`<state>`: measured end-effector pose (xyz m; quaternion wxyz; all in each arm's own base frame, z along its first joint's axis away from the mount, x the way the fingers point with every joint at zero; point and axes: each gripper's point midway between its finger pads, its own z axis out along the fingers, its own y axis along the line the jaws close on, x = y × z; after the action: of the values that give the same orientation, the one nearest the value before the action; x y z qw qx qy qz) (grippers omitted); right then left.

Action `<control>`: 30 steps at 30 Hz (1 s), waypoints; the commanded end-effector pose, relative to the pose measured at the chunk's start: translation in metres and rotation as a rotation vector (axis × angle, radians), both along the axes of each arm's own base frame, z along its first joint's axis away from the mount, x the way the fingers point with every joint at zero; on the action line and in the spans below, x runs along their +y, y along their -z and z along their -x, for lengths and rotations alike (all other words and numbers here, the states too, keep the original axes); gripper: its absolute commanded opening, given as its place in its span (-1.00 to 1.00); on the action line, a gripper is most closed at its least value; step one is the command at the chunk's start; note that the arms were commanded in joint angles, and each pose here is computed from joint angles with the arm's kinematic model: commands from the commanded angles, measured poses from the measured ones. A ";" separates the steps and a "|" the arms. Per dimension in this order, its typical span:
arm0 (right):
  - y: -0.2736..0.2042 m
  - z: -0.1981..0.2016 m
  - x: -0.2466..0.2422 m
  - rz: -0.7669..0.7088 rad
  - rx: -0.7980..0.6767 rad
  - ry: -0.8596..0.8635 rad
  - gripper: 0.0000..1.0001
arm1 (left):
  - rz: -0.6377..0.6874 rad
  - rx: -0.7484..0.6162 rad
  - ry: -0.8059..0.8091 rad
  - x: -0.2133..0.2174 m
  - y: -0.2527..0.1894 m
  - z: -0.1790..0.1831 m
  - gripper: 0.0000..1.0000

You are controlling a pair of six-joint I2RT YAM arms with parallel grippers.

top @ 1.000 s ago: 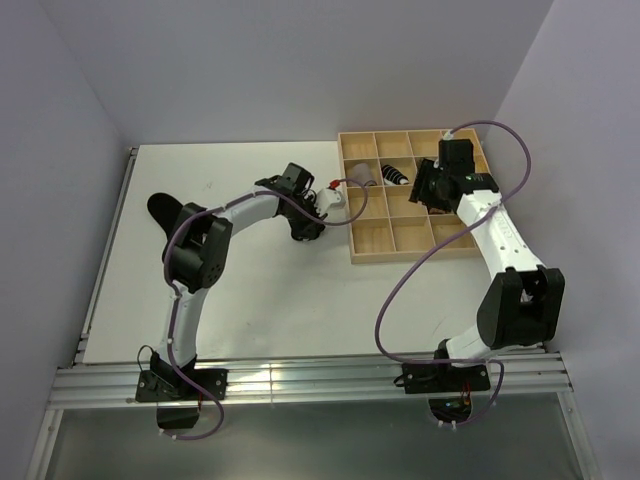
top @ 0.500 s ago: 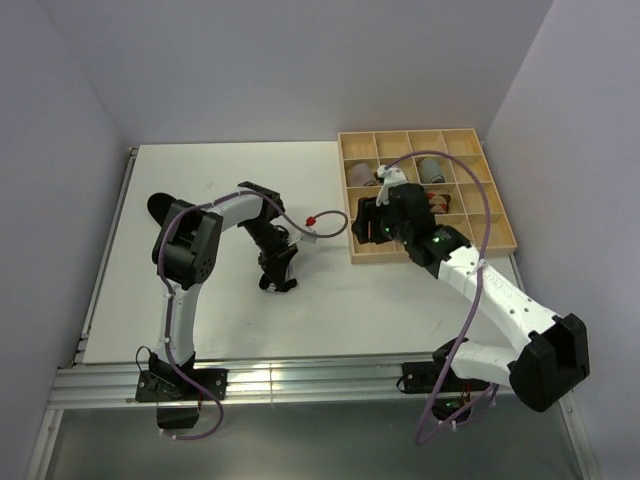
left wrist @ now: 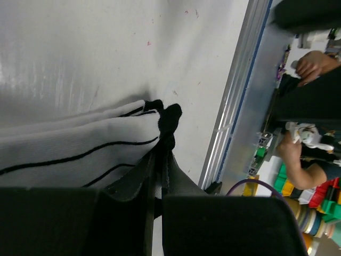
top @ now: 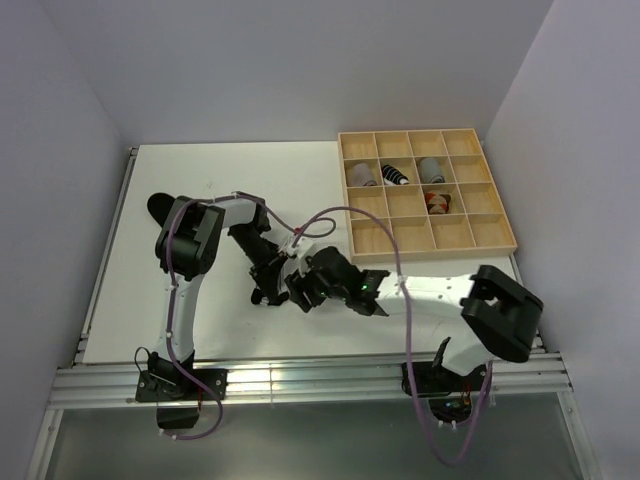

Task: Roll the socks
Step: Adjust the sock at the center of the board, then roll the sock at the center of the board.

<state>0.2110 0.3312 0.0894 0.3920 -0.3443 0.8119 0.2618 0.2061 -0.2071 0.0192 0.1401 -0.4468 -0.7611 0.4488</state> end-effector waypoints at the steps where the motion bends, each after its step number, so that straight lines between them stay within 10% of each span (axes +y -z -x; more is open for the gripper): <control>1: -0.026 -0.014 0.043 -0.057 -0.142 -0.039 0.27 | 0.029 0.026 -0.018 0.000 0.003 -0.004 -0.99; 30: 0.059 0.001 0.084 0.242 -0.246 -0.145 -0.10 | -0.005 0.034 -0.037 0.013 0.009 -0.008 -0.99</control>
<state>0.1961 0.4029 0.0197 0.3919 -0.4865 0.7656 0.1535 0.2092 -0.2005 0.0180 0.1502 -0.4035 -0.7695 0.4717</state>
